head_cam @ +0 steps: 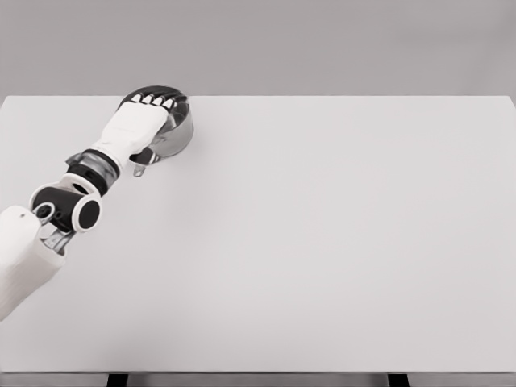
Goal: Rotate pot handle
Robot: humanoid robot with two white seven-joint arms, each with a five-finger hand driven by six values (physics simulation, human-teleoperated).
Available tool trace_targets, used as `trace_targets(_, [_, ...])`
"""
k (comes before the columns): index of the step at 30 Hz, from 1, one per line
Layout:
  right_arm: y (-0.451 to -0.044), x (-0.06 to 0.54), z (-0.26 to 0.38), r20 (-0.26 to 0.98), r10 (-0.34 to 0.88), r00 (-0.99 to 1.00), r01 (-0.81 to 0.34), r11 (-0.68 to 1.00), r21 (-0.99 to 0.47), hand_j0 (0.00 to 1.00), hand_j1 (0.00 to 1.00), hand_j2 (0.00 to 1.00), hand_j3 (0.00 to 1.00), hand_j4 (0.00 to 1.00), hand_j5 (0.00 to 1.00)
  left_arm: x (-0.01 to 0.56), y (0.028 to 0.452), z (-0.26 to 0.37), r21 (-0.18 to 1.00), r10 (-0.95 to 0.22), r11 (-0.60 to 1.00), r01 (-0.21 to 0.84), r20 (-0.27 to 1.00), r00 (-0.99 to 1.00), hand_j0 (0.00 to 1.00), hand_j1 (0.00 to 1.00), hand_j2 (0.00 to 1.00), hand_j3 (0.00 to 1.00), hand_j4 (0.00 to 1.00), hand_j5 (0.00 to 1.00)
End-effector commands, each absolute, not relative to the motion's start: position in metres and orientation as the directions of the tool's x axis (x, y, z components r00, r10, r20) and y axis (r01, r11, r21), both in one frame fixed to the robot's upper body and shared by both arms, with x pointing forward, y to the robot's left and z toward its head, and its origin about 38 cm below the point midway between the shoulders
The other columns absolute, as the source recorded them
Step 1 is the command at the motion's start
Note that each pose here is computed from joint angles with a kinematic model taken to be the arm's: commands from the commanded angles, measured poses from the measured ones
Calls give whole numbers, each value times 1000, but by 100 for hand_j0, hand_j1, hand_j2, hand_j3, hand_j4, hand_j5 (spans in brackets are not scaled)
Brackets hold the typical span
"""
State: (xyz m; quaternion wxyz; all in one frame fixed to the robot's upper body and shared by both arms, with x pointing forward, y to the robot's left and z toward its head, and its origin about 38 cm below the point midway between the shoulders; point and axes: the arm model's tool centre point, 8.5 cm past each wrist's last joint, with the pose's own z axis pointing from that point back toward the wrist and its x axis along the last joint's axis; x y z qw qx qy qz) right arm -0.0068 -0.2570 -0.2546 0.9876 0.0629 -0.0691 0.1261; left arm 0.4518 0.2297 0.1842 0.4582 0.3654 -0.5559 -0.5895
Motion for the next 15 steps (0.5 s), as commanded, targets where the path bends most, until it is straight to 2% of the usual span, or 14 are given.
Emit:
trace_targets(1, [-257, -7, -255, 153, 240, 959, -258, 960, 107, 100, 100, 100, 100, 100, 100, 452, 242, 186, 992, -953, 9, 129, 47, -299, 100, 100, 100, 100, 100, 100])
trace_targets(15, [-257, -7, -255, 153, 240, 959, -258, 960, 107, 100, 100, 100, 100, 100, 100, 450, 256, 189, 992, -955, -13, 125, 25, -294, 100, 100, 100, 100, 100, 100])
